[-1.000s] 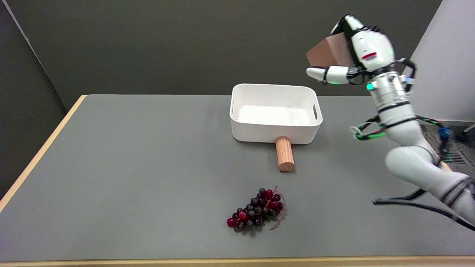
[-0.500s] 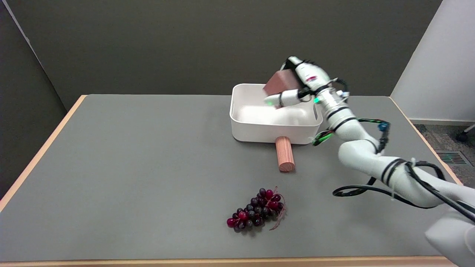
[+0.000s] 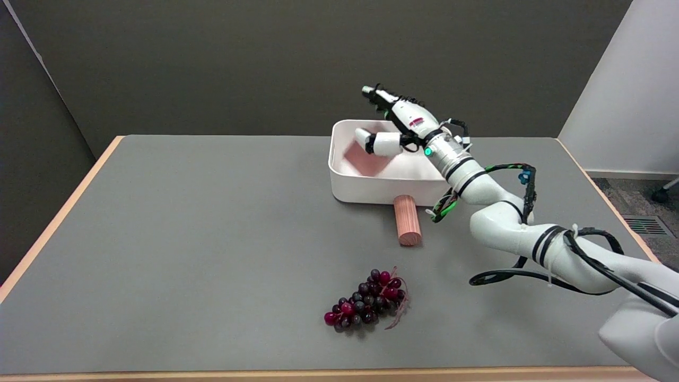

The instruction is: Place wooden cube into white box.

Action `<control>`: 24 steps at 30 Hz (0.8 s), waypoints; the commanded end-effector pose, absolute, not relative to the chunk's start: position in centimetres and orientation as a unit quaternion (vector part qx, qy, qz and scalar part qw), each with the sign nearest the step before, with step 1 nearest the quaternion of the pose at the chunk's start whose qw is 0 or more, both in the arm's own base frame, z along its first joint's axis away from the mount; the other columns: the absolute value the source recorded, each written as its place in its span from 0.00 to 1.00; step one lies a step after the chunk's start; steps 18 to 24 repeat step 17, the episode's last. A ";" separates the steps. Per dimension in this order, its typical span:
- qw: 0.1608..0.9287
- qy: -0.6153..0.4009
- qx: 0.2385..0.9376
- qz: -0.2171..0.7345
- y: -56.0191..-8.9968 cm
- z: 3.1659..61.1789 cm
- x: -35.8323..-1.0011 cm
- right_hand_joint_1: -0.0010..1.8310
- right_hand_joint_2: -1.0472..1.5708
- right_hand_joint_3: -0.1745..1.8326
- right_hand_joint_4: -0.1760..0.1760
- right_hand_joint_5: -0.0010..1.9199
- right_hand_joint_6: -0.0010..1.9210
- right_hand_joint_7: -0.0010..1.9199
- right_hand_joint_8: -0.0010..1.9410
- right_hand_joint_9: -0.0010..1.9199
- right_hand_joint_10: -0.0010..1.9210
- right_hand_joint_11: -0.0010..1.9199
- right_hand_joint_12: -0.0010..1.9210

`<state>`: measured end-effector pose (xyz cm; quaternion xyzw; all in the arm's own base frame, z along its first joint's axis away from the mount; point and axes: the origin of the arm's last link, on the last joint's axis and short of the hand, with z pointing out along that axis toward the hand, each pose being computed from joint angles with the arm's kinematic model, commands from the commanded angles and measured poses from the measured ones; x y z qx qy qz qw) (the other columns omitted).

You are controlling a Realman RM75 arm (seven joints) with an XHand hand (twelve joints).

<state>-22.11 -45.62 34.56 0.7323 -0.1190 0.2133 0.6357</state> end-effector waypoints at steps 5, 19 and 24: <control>0.626 -0.177 0.608 0.456 -39.9 42.0 -20.4 0.16 0.62 0.53 0.60 0.00 0.00 0.00 0.00 0.00 0.08 0.00 0.49; 0.578 -0.043 0.546 0.604 -31.1 49.1 -13.6 0.17 0.63 0.52 0.65 0.00 0.01 0.00 0.00 0.00 0.06 0.00 0.41; 0.578 -0.043 0.546 0.604 -31.1 49.1 -13.6 0.17 0.63 0.52 0.65 0.00 0.01 0.00 0.00 0.00 0.06 0.00 0.41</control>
